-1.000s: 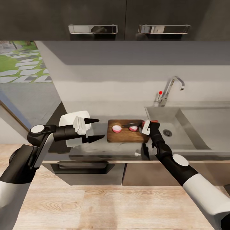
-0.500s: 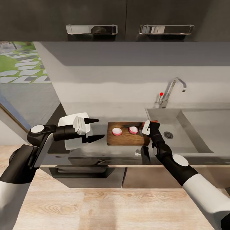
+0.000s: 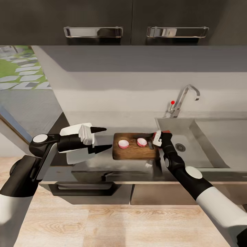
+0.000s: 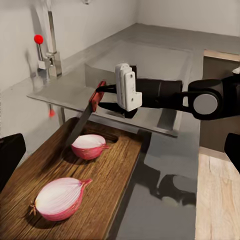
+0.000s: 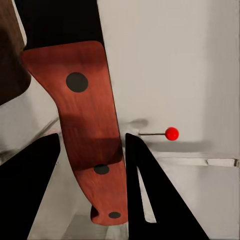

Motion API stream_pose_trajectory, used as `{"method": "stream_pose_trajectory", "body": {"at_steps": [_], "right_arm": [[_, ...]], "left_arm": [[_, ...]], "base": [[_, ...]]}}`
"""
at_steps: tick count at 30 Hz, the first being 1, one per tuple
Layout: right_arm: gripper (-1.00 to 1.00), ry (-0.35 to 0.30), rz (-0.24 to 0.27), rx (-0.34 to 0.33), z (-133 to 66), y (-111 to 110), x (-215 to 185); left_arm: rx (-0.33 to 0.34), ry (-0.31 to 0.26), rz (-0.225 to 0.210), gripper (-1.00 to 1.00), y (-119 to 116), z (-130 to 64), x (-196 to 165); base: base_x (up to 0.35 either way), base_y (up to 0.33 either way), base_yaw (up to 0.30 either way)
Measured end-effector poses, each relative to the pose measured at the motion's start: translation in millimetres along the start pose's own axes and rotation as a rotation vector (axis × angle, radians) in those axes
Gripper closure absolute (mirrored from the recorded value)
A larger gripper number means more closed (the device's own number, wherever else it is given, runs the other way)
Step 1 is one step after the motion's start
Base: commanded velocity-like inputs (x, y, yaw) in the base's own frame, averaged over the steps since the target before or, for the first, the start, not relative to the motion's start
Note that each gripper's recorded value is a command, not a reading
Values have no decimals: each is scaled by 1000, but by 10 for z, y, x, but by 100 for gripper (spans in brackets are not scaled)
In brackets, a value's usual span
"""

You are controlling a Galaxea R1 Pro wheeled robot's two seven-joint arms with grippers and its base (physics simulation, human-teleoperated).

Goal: In the kitchen, take the Vidalia onion out of the sink, dice it on the chopping board with the paring knife, put the diced onion into the bowl on the countertop, then place both the paring knife and the chopping board into the sink.

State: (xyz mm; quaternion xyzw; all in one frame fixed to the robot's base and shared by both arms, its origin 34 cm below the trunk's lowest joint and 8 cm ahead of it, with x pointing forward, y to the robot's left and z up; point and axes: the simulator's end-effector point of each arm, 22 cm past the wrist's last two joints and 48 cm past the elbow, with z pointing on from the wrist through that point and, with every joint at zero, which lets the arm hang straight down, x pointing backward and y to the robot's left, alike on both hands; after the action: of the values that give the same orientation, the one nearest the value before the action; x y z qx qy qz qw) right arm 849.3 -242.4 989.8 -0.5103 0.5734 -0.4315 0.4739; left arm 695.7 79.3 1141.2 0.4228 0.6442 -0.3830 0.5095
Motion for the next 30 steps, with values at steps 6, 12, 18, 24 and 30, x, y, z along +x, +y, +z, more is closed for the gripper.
{"method": "stream_pose_trajectory", "body": {"at_steps": [6, 12, 18, 24, 30], "right_arm": [[100, 27, -18, -29, 4, 167, 132], [100, -13, 12, 5, 21, -8, 39], [100, 1, 56, 23, 48, -198, 105], [100, -1, 58, 26, 49, -213, 101], [100, -3, 56, 25, 45, -203, 84]], "left_arm": [[0, 0, 0, -100, 0, 0, 1], [0, -1, 1, -100, 0, 0, -2], [0, -1, 1, -100, 0, 0, -2], [0, -1, 1, -100, 0, 0, -2], [1, 0, 1, -100, -4, 2, 1]], "base": [[9, -6, 0], [0, 0, 0], [0, 0, 0], [0, 0, 0], [0, 71, 0]]}}
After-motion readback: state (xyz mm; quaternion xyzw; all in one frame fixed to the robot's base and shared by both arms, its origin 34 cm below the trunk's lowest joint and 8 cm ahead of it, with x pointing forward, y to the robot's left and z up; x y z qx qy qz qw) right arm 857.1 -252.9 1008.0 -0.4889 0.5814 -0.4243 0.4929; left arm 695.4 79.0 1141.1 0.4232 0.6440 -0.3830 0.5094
